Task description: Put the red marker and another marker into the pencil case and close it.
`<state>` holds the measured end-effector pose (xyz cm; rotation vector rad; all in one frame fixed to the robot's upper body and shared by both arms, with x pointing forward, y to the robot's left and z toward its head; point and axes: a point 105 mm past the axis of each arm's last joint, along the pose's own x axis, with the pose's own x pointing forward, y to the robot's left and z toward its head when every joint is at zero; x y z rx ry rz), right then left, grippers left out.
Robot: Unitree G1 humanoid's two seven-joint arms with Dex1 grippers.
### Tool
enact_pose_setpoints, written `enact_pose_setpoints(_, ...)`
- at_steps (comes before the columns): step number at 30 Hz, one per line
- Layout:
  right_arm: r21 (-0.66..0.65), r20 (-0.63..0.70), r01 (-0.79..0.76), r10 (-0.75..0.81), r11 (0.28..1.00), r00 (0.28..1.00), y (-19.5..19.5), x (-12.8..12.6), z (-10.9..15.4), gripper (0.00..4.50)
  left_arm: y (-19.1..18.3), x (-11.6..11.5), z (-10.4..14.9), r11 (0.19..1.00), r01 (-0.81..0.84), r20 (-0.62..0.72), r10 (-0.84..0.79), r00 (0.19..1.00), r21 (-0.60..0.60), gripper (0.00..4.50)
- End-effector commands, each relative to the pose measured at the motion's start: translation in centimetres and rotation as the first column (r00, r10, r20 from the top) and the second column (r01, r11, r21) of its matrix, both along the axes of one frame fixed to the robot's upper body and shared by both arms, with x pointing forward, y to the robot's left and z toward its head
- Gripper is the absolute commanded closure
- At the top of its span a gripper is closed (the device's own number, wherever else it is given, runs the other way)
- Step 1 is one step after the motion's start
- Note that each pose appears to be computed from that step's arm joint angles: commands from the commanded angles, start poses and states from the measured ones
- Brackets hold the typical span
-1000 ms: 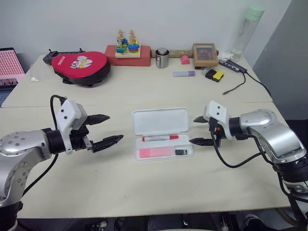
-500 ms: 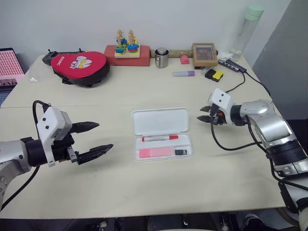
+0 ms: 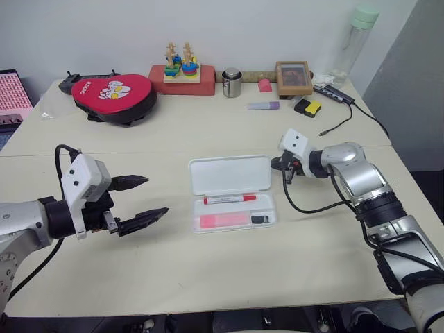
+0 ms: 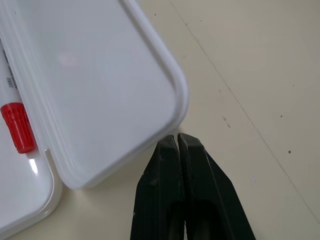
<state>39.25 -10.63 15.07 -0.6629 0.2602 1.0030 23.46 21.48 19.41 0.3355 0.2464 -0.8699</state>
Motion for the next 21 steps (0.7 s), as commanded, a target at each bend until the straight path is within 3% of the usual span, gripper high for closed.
enact_pose_setpoints(1, 0.006, 0.051, -0.053, 0.053, 0.999, 0.997, 0.7, -0.3, 1.8, 4.46, -0.4, 0.0, 0.7, 1.000, 0.016, 0.044, -0.016, 0.999, 0.006, 0.00)
enact_pose_setpoints(16, -0.003, 0.033, -0.230, 0.230, 0.973, 0.973, 2.4, -3.8, 4.0, 4.46, -0.5, 0.2, 0.7, 1.000, -0.004, 0.052, 0.004, 0.999, -0.004, 0.00)
enact_pose_setpoints(21, -0.018, 0.015, -0.254, 0.254, 0.967, 0.967, 2.6, -4.2, 3.6, 4.46, -0.7, 0.3, 0.6, 1.000, -0.002, 0.055, 0.003, 0.998, -0.008, 0.00)
